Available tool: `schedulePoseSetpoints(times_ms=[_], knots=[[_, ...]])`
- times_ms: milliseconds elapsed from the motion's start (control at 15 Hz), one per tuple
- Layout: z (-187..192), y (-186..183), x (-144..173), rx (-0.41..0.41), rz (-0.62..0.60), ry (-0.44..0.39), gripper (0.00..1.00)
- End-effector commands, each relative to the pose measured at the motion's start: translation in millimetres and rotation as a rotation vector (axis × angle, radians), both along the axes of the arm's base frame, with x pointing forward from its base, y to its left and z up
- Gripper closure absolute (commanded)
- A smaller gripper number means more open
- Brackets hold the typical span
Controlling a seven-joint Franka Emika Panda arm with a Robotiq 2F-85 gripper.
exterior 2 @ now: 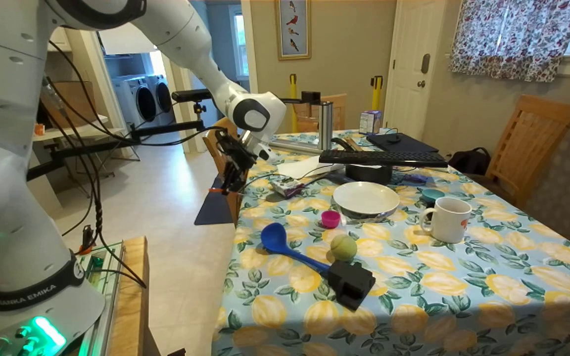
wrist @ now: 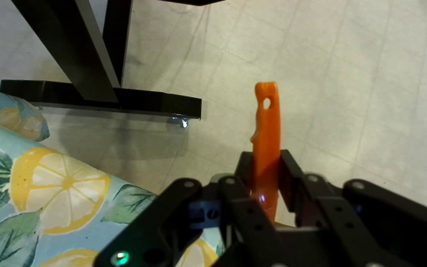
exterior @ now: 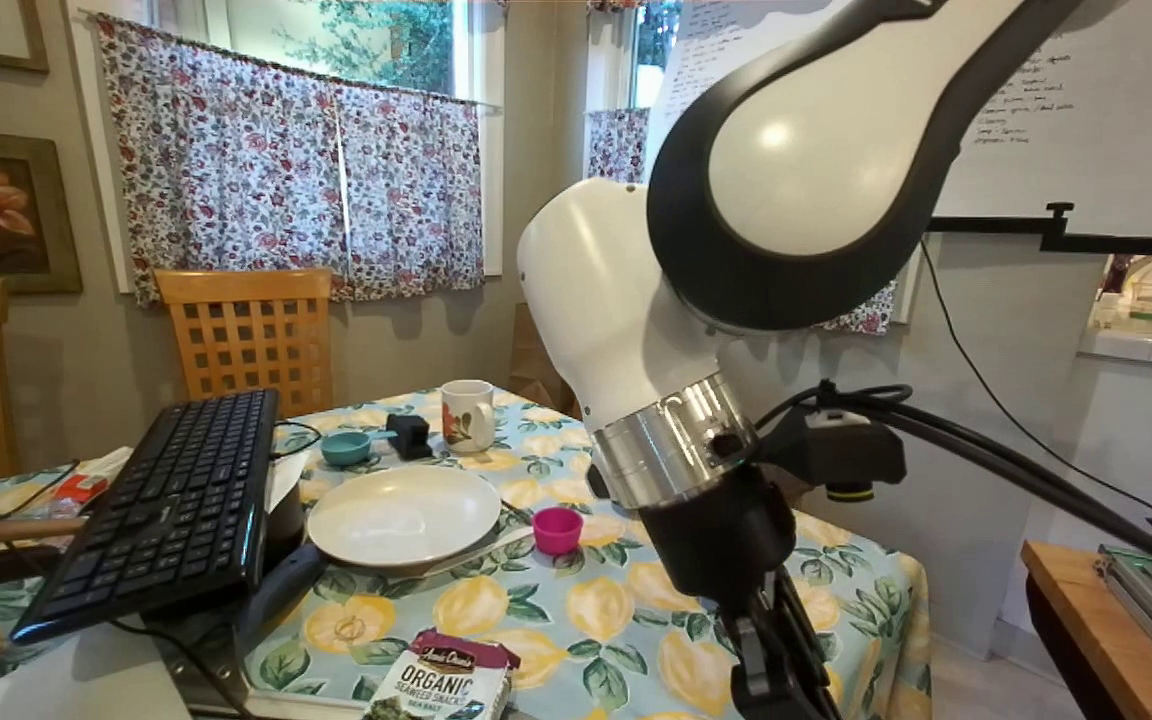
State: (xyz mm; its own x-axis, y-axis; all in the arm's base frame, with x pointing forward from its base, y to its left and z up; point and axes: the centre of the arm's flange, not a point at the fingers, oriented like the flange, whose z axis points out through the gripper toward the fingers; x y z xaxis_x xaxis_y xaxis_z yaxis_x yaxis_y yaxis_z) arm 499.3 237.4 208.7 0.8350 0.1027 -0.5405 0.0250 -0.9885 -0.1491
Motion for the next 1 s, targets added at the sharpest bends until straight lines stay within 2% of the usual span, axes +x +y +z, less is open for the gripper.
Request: schedulePoseSetpoints(times_ms=[0, 400, 933], knots=[[-12.0, 10.5, 26.1, -0.026, 0.015, 0.032, 0.95], [-24.2, 24.6, 36.6, -0.017, 0.045, 0.057, 0.95], [-18.1, 37.9, 53.8, -0.023, 0.061, 0.063, 0.95]])
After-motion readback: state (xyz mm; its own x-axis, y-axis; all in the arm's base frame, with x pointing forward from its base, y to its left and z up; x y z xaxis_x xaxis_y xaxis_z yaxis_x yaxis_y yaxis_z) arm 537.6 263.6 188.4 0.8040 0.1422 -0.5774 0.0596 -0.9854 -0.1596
